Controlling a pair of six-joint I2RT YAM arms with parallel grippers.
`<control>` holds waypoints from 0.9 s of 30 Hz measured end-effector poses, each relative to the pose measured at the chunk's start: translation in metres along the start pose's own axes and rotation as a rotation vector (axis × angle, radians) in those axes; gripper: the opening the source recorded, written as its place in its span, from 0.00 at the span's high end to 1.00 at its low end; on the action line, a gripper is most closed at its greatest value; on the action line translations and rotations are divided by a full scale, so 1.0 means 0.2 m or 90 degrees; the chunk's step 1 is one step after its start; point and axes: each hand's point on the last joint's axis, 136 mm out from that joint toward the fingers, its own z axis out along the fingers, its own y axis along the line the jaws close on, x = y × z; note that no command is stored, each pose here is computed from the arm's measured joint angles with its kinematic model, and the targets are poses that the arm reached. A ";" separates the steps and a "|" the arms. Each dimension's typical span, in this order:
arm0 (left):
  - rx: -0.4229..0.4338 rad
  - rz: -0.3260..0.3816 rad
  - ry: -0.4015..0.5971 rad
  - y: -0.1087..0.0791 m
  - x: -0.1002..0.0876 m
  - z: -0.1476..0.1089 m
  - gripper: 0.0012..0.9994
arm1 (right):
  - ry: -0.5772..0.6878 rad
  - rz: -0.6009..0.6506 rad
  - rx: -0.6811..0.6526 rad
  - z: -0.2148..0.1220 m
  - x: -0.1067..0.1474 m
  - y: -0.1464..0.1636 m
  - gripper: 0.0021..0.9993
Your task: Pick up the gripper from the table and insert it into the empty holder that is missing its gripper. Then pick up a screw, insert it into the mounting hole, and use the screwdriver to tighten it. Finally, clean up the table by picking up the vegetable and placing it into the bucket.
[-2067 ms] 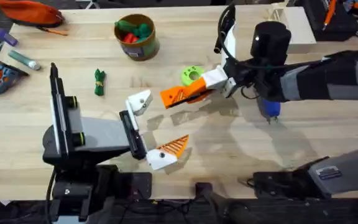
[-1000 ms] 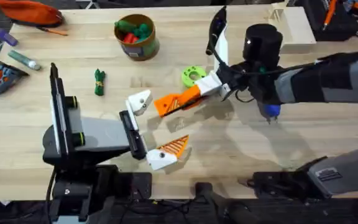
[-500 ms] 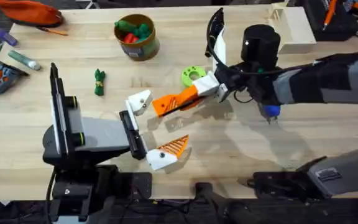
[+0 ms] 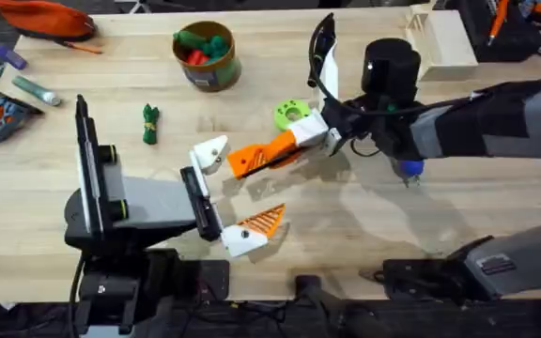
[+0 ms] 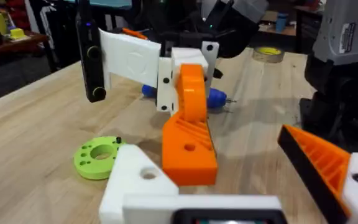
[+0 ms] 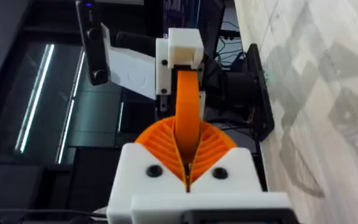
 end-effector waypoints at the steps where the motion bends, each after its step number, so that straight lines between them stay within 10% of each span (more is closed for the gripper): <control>1: 0.000 0.000 0.000 0.00 0.00 0.00 0.01 | 0.000 0.000 0.000 0.00 0.00 0.00 0.99; 27: 0.000 0.000 0.000 0.00 0.00 0.00 0.01 | -0.001 -0.043 -0.002 0.00 -0.01 0.02 0.99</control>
